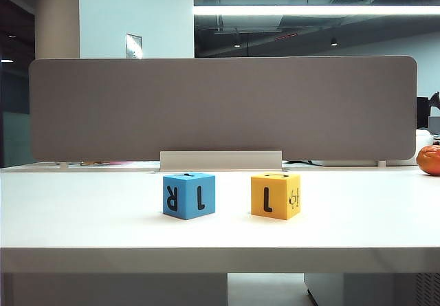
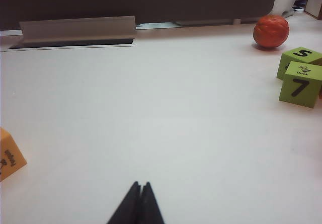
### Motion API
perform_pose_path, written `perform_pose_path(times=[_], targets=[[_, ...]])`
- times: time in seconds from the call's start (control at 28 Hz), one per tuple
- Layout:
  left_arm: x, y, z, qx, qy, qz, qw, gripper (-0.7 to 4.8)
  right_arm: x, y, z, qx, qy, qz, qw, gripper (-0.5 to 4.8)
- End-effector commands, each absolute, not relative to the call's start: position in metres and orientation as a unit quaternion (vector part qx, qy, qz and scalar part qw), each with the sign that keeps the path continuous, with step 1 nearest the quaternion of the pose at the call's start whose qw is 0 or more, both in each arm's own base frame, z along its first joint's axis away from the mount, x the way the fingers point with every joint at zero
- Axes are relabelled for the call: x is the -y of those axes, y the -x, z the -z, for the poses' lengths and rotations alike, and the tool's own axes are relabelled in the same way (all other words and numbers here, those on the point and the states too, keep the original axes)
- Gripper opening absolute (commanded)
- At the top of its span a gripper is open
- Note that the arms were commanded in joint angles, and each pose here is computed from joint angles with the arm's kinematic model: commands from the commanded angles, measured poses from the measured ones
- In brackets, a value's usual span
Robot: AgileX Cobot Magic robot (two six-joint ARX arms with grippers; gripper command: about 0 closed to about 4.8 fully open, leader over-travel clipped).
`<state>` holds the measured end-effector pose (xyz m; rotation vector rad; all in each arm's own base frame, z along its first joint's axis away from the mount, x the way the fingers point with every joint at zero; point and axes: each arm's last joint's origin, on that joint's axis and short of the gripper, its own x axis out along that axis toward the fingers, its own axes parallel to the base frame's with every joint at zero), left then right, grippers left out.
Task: Stack one letter block on top of another letter block.
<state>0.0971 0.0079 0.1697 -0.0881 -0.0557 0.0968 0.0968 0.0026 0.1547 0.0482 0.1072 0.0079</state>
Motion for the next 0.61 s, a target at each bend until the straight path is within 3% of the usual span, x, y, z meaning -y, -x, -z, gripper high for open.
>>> perform_pose_path(times=[0.04,0.61], targets=[[-0.0079,-0.0969,-0.1721,0.036,0.042,-0.047,0.997,-0.06,-0.0027,-0.0971,-0.154,-0.05,-0.023,-0.004,0.998,-0.01],[-0.0079,-0.0969,-0.1724,0.038,0.042,-0.046,0.997,-0.06,-0.003,-0.097,-0.1547,-0.049,-0.027,-0.009,0.998,-0.01]])
